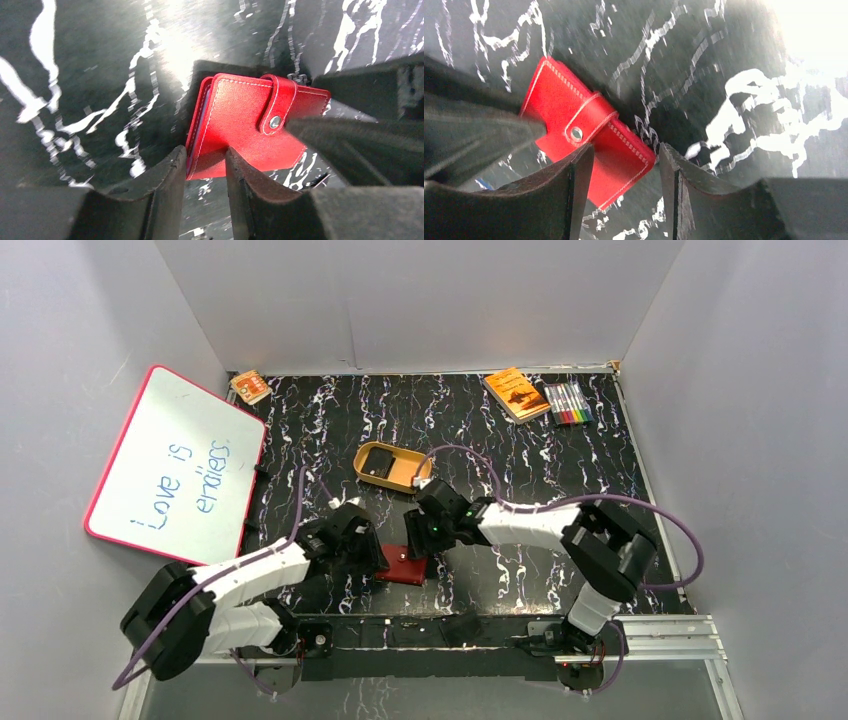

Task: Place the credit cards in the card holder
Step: Adjust the card holder at the center of the board.

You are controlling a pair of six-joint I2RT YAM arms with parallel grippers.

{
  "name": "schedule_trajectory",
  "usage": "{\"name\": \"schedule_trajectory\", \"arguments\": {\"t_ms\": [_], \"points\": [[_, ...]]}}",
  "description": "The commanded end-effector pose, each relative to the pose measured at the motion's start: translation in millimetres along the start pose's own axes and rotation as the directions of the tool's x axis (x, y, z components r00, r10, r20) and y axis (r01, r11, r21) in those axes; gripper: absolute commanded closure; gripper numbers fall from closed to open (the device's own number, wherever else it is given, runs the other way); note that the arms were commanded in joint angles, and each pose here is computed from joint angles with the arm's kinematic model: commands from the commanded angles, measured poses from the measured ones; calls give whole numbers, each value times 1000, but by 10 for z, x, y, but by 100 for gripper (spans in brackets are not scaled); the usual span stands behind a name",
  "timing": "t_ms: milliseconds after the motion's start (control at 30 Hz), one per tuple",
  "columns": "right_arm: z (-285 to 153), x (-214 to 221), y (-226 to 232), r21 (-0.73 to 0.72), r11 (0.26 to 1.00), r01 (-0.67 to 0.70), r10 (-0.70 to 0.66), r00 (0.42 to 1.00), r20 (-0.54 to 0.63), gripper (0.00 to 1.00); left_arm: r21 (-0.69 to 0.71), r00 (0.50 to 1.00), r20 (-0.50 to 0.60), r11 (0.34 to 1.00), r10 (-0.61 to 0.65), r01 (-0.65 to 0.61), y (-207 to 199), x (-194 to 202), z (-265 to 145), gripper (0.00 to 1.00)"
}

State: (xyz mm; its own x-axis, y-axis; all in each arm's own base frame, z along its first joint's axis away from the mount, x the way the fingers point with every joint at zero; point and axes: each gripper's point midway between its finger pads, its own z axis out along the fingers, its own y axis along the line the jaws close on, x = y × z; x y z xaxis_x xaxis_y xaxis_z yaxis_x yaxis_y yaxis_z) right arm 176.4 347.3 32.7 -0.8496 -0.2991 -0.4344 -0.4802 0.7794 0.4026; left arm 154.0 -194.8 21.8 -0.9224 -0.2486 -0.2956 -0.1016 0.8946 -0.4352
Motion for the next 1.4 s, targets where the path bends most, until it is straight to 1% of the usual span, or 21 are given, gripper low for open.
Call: {"name": "schedule_trajectory", "arguments": {"t_ms": [0,100,267,367,433,467,500,533,567,633,700,733,833,900,967,1067,1133,1200,1300,1367], "points": [[-189,181,-142,31,998,-57,56,998,24,41,69,997,-37,996,67,-65,-231,-45,135,71],[-294,333,-249,55,992,-110,108,993,42,42,100,994,-45,990,100,-95,-382,-107,235,75],[-458,492,-375,77,975,-209,202,975,96,43,123,989,-47,983,140,-133,-593,-239,399,77],[-521,559,-396,70,968,-241,232,966,117,43,152,985,-16,974,170,-165,-791,-388,473,81],[-580,543,-422,86,964,-250,238,962,132,38,139,984,25,974,177,-179,-871,-530,459,82],[-627,508,-422,90,964,-251,236,961,146,35,109,983,54,977,177,-182,-881,-629,402,77],[-672,478,-424,97,965,-245,229,961,156,31,87,982,74,979,176,-182,-880,-686,337,67],[-721,436,-421,103,966,-237,218,961,170,28,57,978,118,982,172,-180,-868,-789,255,57],[-764,396,-416,106,968,-226,204,962,181,25,48,974,148,982,173,-182,-877,-853,157,49],[-842,298,-383,103,978,-180,156,966,205,23,35,967,199,985,159,-169,-848,-927,-62,36],[-906,204,-350,105,986,-128,103,970,220,23,23,964,235,991,122,-131,-750,-932,-268,26],[-924,161,-328,104,989,-103,78,972,223,23,22,966,239,994,100,-108,-679,-888,-351,26],[-932,31,-269,90,995,-32,11,975,224,27,53,975,224,998,2,-15,-457,-661,-519,29],[-891,-35,-247,78,997,-3,-15,975,221,30,101,977,207,994,-57,37,-362,-504,-569,32],[-812,-78,-236,56,998,6,-18,976,215,32,126,981,176,990,-82,60,-283,-362,-559,33],[-663,-120,-258,46,999,-1,-8,979,202,36,126,992,105,991,-65,52,-200,-170,-479,37],[-573,-116,-285,44,999,-18,9,983,185,38,136,999,36,990,-33,28,-210,-41,-409,43],[-501,-103,-293,41,999,-34,26,985,172,39,155,1000,-9,988,-9,10,-257,27,-340,46],[-468,-59,-332,58,996,-60,51,987,156,37,202,999,-45,979,7,2,-390,49,-271,45],[-475,-6,-382,79,994,-76,63,987,148,37,234,999,-49,972,13,-1,-471,37,-233,44]]}}
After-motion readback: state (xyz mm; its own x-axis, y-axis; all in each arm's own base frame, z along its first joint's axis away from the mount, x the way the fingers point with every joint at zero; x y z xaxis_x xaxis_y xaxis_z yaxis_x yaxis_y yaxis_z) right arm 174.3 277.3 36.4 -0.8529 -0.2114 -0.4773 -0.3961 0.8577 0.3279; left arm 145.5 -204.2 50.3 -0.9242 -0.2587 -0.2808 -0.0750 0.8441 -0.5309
